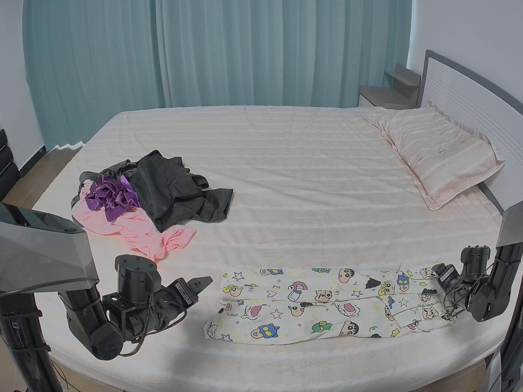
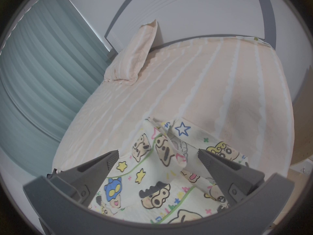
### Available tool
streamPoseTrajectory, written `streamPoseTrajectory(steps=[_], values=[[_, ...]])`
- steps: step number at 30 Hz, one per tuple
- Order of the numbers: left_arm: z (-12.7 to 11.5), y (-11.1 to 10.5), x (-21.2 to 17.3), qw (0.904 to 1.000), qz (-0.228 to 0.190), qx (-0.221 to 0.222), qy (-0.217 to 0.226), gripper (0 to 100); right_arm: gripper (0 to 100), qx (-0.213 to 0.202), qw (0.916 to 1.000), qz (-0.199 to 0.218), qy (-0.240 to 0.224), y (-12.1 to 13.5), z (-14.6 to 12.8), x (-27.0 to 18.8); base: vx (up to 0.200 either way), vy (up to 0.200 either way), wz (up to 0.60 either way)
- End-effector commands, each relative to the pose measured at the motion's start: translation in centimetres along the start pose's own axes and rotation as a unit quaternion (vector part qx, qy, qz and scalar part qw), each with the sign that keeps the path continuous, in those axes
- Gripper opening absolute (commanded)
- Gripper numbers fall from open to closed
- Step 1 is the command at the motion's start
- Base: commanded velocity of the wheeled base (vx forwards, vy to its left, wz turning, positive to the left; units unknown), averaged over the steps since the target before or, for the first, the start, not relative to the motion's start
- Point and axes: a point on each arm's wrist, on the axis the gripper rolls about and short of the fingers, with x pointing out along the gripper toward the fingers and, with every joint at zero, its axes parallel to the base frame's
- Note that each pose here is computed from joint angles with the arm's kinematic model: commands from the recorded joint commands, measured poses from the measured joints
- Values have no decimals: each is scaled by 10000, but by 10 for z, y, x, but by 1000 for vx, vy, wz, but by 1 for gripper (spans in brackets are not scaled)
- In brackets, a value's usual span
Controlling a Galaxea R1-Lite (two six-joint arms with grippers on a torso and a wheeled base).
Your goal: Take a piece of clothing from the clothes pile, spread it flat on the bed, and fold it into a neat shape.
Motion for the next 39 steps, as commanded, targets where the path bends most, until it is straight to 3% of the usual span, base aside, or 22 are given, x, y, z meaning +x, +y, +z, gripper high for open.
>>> streamPoseTrajectory(steps=[1,6,7,13,17,21,28,39], values=[[-4,4,25,9991,-45,384,196,100,100,38,9992,255,-310,-1,13,-31,0,0,0],[-6,5,55,9949,-80,956,297,100,100,6,9986,424,-325,-3,11,-45,0,0,0],[-5,7,67,9915,-28,1254,352,100,100,-57,9982,515,-310,-2,7,-48,0,0,0],[-1,-4,87,9843,-195,1450,990,100,100,-178,9969,721,-246,4,-1,-54,0,0,0],[3,-8,94,9784,-430,1650,1166,100,100,-247,9965,791,-137,6,-7,-57,0,0,0],[0,-4,103,9698,-366,2031,1302,100,100,-291,9958,860,-102,9,-10,-60,0,0,0],[3,-8,110,9665,-221,2084,1484,100,100,-286,9958,862,-61,10,-13,-60,0,0,0],[-13,-22,115,9594,-404,2248,1654,100,100,-346,9951,930,35,13,-19,-63,0,0,0]])
